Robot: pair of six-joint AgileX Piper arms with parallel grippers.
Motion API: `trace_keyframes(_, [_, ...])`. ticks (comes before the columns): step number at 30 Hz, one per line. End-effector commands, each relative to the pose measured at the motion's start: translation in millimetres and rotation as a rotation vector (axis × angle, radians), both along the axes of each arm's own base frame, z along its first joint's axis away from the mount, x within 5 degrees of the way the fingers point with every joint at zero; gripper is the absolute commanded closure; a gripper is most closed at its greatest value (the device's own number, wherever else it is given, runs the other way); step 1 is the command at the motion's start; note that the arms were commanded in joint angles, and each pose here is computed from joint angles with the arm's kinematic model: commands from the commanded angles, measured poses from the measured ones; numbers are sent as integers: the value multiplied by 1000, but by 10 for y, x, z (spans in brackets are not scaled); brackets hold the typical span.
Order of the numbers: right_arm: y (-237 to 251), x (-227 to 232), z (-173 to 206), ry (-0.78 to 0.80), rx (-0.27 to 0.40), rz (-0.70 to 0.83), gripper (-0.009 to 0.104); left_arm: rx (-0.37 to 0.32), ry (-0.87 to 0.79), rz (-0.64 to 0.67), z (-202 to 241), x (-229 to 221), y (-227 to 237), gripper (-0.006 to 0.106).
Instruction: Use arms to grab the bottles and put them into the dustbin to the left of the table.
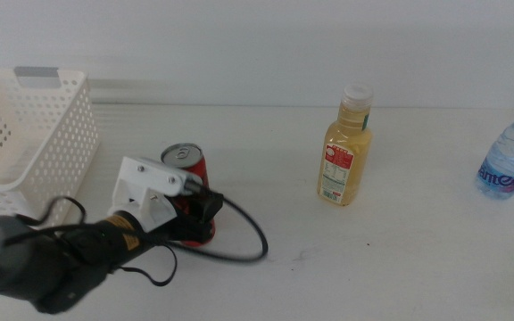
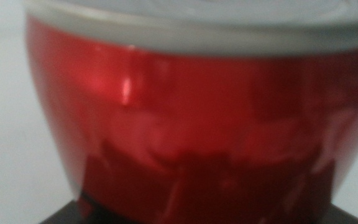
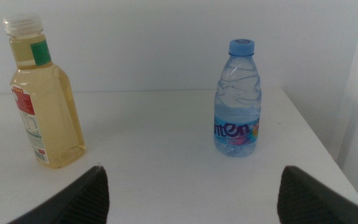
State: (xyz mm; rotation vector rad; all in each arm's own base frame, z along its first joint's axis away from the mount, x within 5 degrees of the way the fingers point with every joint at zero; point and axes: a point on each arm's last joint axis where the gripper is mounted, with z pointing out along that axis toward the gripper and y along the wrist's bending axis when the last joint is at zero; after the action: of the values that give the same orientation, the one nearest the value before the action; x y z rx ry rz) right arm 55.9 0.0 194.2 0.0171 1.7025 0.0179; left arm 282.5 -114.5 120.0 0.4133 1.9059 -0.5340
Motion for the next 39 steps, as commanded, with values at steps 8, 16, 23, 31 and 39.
trace_keyframes(8, [-4,-1,0,-10,-12,-5,14,201,66,289,1526,-312,292,102])
trace_keyframes(16, [-4,-1,0,-10,-12,-5,14,380,112,474,2123,-122,676,102])
trace_keyframes(23, [-4,-1,0,-10,-12,-5,14,466,273,396,2344,145,929,102])
trace_keyframes(31, [-4,-1,0,-10,-12,-5,14,532,510,477,2491,639,1662,102])
trace_keyframes(39, [-4,-1,0,-10,-12,-5,14,514,674,489,1708,1278,2090,102])
